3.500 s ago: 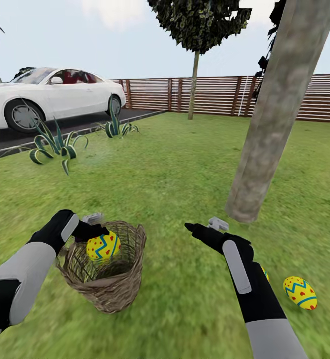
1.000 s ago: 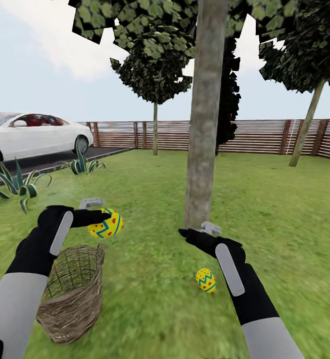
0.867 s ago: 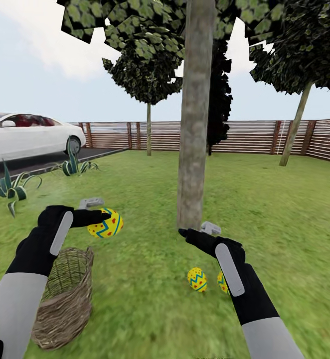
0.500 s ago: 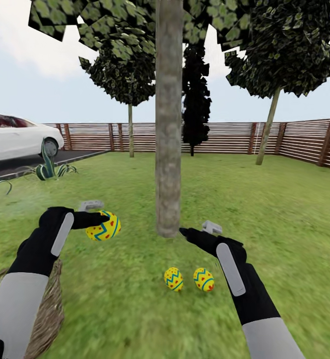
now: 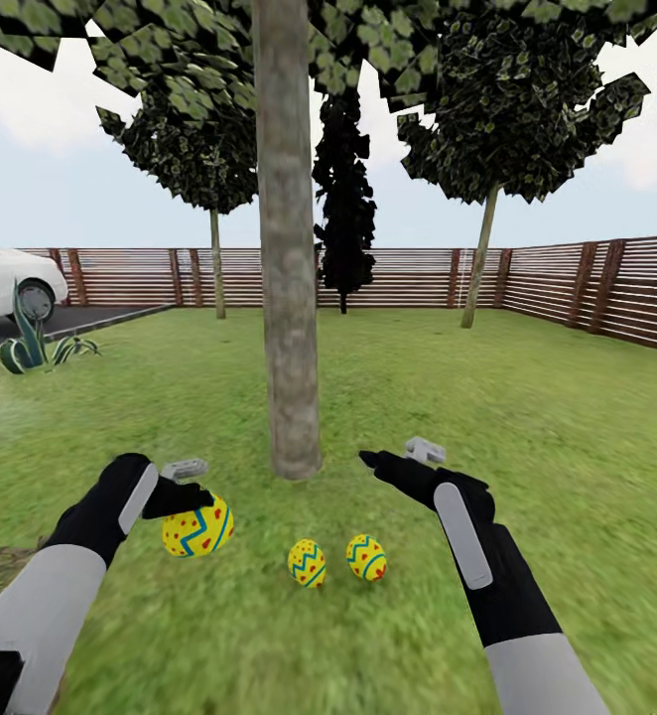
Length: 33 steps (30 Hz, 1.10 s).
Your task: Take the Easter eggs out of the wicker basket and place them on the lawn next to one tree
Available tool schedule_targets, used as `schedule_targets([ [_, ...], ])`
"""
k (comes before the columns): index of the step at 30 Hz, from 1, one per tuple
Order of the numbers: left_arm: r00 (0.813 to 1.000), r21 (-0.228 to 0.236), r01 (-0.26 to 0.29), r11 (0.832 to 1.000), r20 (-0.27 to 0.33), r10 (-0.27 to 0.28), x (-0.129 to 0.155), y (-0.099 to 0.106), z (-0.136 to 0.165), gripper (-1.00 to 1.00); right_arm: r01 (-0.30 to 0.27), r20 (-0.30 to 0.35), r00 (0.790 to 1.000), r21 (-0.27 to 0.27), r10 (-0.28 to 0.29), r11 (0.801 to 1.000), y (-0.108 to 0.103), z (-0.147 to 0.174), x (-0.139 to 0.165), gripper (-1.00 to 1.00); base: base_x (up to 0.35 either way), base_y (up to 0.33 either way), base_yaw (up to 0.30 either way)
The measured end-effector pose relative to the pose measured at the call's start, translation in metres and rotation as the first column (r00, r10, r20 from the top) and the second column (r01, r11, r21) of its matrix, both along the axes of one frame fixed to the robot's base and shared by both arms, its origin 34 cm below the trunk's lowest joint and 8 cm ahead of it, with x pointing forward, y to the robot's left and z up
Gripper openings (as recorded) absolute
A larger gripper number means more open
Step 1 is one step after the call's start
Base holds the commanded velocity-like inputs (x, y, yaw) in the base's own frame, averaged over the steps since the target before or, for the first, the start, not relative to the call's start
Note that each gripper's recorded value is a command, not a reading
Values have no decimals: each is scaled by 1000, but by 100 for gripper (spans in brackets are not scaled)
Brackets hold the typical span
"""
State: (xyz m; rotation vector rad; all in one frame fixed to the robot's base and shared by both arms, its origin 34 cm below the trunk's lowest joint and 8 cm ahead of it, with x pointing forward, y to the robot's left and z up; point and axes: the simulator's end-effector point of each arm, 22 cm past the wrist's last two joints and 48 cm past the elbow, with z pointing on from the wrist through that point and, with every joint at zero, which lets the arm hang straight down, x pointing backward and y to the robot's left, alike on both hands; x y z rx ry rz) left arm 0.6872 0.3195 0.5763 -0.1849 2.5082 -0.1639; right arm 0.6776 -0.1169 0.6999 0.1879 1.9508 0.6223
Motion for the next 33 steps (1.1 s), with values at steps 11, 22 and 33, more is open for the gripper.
schedule_targets([
  [11, 999, 2, -14, 1000, -42, 14, -7, 4, -15, -100, -4, 3, 1000, 0, 4, 1000, 2, 2, -1, 100, 283, -38, -14],
  [22, 999, 2, -15, 1000, -36, 15, -7, 4, -11, -100, -6, 10, 1000, 0, 6, 1000, 3, 6, -2, 100, 250, -162, 0],
  [33, 998, 34, -36, 999, -41, 37, -8, 13, -12, -100, -8, 9, 1000, 0, 8, 1000, 5, 5, -2, 100, 110, 21, 0],
])
